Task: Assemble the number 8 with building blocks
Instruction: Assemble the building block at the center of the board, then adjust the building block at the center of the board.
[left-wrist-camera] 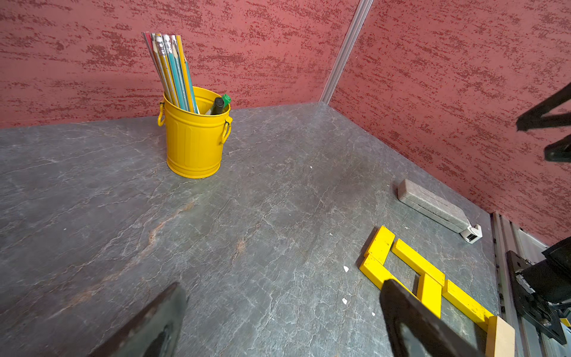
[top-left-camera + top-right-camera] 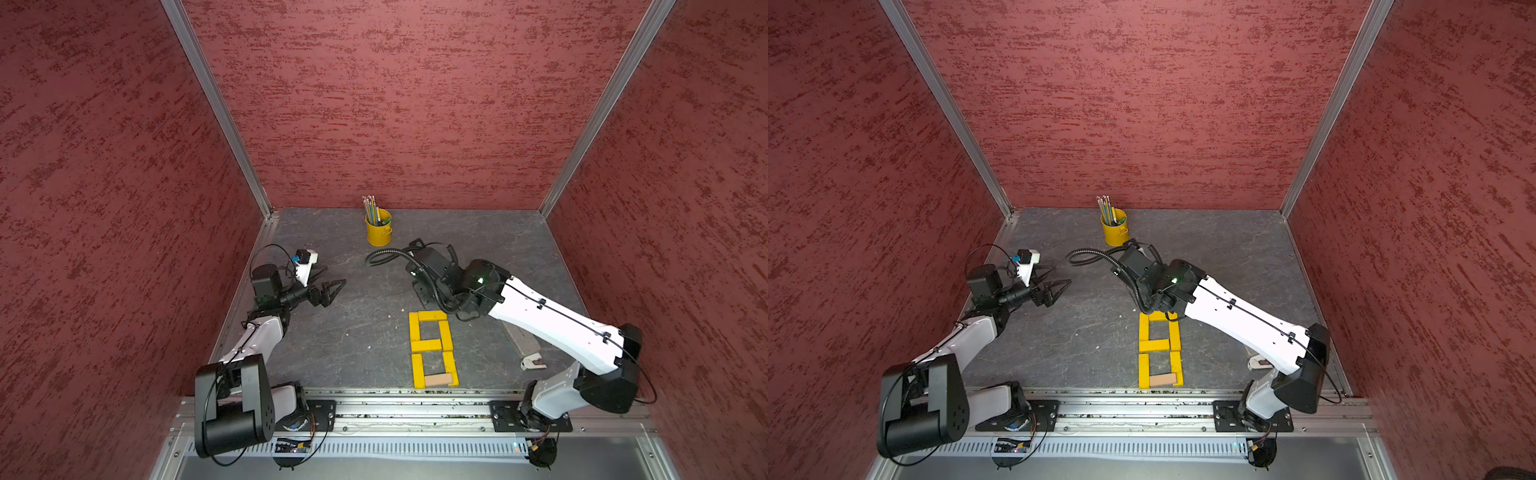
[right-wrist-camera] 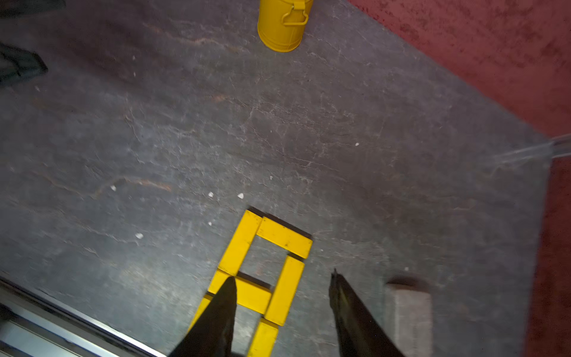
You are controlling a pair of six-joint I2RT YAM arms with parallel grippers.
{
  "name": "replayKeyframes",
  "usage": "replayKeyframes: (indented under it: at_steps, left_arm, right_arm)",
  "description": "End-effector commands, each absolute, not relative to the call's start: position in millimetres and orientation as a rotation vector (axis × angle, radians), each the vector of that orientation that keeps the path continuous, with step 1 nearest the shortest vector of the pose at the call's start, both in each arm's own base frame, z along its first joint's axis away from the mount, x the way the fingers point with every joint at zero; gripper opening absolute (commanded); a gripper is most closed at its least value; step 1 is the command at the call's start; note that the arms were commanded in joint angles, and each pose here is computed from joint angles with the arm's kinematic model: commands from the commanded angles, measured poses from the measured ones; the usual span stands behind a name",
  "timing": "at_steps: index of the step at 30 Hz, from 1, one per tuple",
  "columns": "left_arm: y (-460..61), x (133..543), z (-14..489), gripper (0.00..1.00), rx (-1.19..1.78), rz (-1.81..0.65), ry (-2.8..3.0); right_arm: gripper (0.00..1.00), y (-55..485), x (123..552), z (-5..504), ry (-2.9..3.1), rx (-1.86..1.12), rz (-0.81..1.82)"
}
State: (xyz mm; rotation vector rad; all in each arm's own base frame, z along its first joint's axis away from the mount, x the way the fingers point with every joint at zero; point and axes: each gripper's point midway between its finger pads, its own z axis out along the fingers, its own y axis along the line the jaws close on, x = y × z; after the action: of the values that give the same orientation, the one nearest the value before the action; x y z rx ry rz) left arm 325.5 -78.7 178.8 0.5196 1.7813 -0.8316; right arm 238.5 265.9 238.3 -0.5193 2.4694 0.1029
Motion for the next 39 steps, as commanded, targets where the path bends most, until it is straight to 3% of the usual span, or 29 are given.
replayKeyframes:
  at_steps: [1, 7, 17, 39]
  left_arm:
    - [-76.7, 326.9, 184.8, 1.00, 0.524, -0.821, 1.755]
    - [-79.6, 327.4, 187.8, 1.00, 0.531, -0.854, 1.740]
    - [-80.0, 320.9, 192.3, 1.00, 0.532, -0.825, 1.738]
    - [-80.1, 323.5, 187.5, 1.00, 0.531, -0.840, 1.745]
  right_arm:
    - [0.47, 236.5, 171.0, 169.4, 2.777, -0.072, 0.302]
    - [0.50, 197.0, 109.0, 105.4, 2.927, 0.072, 0.262]
    - [0.53, 213.6, 105.5, 82.1, 2.967, 0.101, 0.329]
    - [0.54, 203.1, 116.3, 52.2, 2.976, 0.050, 0.029]
